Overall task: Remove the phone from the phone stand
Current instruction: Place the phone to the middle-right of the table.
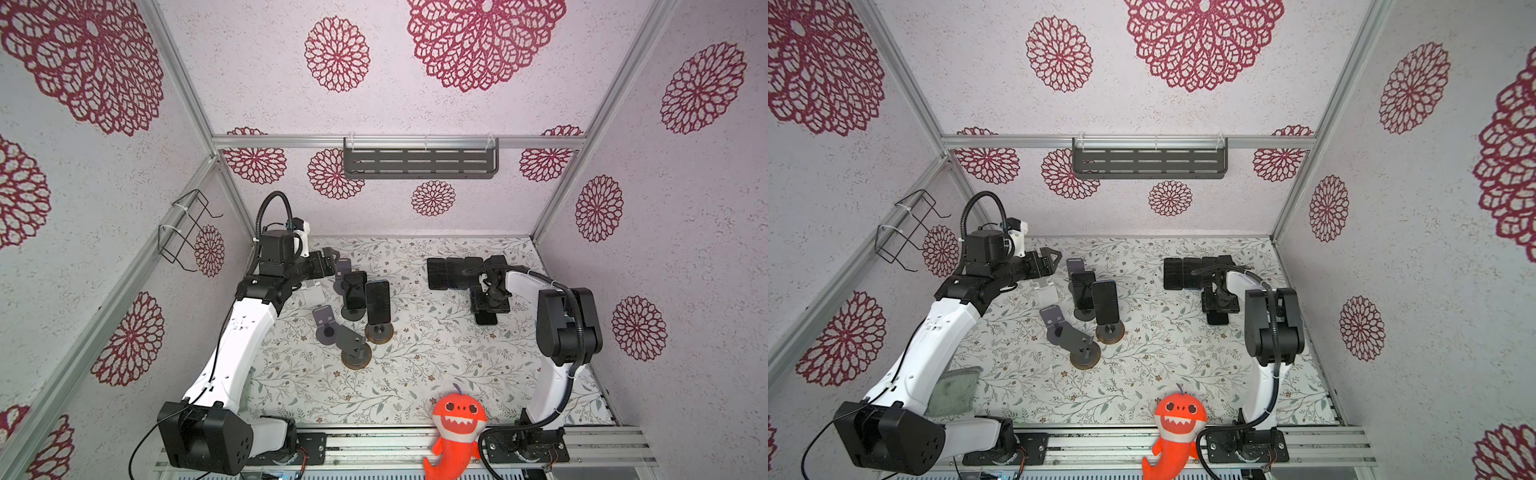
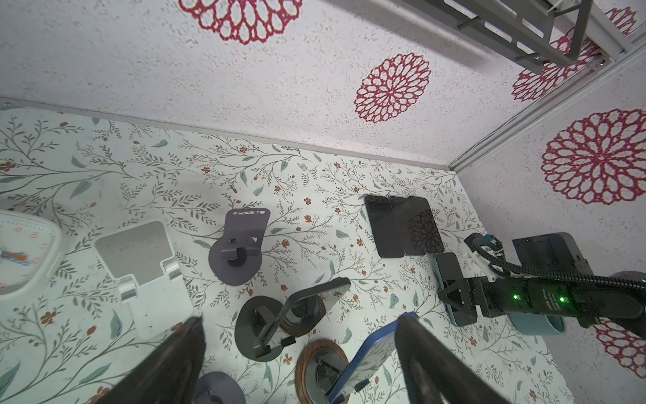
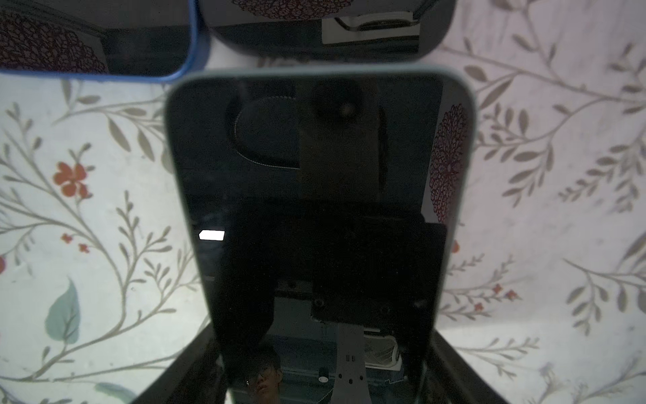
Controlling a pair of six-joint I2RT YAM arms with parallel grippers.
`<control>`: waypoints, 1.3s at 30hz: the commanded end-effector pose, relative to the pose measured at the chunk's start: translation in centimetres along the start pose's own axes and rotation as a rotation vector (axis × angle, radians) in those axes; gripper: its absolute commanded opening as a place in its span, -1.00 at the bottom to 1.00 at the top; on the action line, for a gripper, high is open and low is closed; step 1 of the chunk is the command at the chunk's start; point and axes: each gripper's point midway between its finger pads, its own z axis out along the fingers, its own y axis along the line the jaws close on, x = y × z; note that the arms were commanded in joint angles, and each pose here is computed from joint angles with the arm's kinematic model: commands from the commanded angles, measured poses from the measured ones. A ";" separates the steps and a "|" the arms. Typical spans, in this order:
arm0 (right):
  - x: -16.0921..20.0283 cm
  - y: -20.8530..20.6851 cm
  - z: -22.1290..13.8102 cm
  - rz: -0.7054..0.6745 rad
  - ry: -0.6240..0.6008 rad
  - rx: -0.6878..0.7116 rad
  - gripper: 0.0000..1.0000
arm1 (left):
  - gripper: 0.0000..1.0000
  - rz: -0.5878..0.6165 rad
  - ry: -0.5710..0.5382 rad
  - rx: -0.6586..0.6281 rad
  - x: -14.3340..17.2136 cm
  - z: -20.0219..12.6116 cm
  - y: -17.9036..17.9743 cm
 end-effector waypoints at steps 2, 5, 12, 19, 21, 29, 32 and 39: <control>-0.7 -0.1 -0.5 0.005 -0.008 -0.013 0.15 | 0.77 0.012 -0.025 0.018 -0.6 -0.2 -0.2; -0.7 -0.1 -0.3 0.007 -0.005 -0.019 0.22 | 0.77 0.012 -0.026 0.021 -0.7 -0.3 -0.2; -0.7 0.2 0.0 0.010 -0.003 -0.037 0.34 | 0.76 0.011 -0.032 0.019 -0.8 -0.5 -0.1; -0.6 0.3 0.3 0.025 -0.006 -0.043 0.43 | 0.76 0.011 -0.033 0.018 -0.9 -0.5 0.0; -0.6 0.4 0.4 0.025 -0.007 -0.046 0.45 | 0.76 0.011 -0.033 0.020 -0.9 -0.5 -0.1; -0.5 0.4 0.6 0.027 -0.004 -0.048 0.56 | 0.76 0.010 -0.033 0.018 -0.9 -0.6 0.1; -0.5 0.3 0.6 0.030 -0.005 -0.045 0.67 | 0.76 0.009 -0.033 0.020 -0.9 -0.6 0.1; -0.4 0.5 0.8 0.031 -0.002 -0.050 0.69 | 0.76 0.010 -0.035 0.021 -0.9 -0.6 0.1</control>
